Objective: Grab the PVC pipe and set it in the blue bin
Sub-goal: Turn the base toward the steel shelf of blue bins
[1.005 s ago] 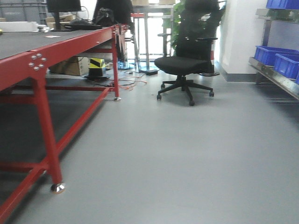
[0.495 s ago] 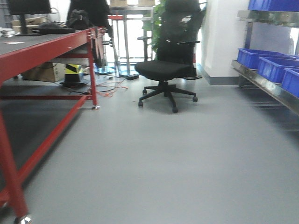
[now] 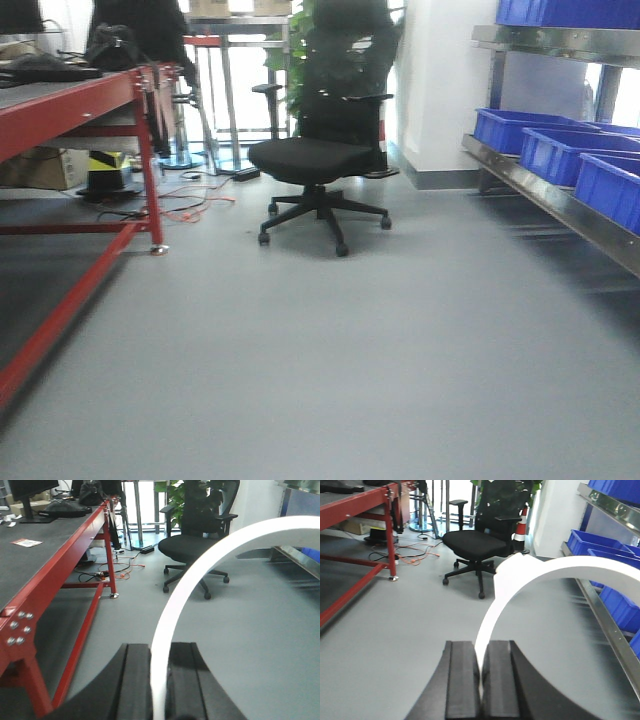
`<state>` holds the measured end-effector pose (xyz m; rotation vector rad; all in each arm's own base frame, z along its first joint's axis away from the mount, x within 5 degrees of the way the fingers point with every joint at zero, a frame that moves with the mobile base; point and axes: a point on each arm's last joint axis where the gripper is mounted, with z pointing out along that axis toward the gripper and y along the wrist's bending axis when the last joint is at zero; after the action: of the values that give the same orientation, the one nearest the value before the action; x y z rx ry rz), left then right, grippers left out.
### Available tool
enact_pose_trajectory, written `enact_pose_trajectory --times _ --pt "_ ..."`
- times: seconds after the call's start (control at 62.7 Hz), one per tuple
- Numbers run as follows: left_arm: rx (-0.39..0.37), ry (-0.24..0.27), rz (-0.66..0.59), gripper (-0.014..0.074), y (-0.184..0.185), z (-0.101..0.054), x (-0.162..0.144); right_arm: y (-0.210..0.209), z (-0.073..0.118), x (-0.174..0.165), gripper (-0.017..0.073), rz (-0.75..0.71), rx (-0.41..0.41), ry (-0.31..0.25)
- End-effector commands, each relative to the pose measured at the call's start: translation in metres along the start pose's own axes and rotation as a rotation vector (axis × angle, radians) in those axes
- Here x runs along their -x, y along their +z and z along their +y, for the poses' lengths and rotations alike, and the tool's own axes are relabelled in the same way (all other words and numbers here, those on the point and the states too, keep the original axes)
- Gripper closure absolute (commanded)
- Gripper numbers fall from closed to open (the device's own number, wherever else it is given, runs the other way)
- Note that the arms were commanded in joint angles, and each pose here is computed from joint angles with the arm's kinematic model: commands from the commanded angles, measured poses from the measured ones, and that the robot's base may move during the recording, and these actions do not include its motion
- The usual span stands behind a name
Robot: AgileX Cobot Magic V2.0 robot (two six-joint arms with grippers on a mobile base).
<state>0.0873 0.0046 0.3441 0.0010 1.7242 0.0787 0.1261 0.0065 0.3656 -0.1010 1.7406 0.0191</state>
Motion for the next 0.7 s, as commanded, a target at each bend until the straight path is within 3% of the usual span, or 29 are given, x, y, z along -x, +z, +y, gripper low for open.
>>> enact_pose_trajectory --times 0.0,0.686 --pt "-0.003 -0.007 -0.034 0.0704 -0.0014 -0.0003 0.0031 -0.0011 -0.0015 0.0028 0.0713 -0.037 -0.016 -0.008" --pt "-0.003 -0.007 -0.034 0.0704 -0.0014 -0.0003 0.0031 -0.0011 -0.0015 0.0028 0.0713 -0.037 -0.016 -0.008"
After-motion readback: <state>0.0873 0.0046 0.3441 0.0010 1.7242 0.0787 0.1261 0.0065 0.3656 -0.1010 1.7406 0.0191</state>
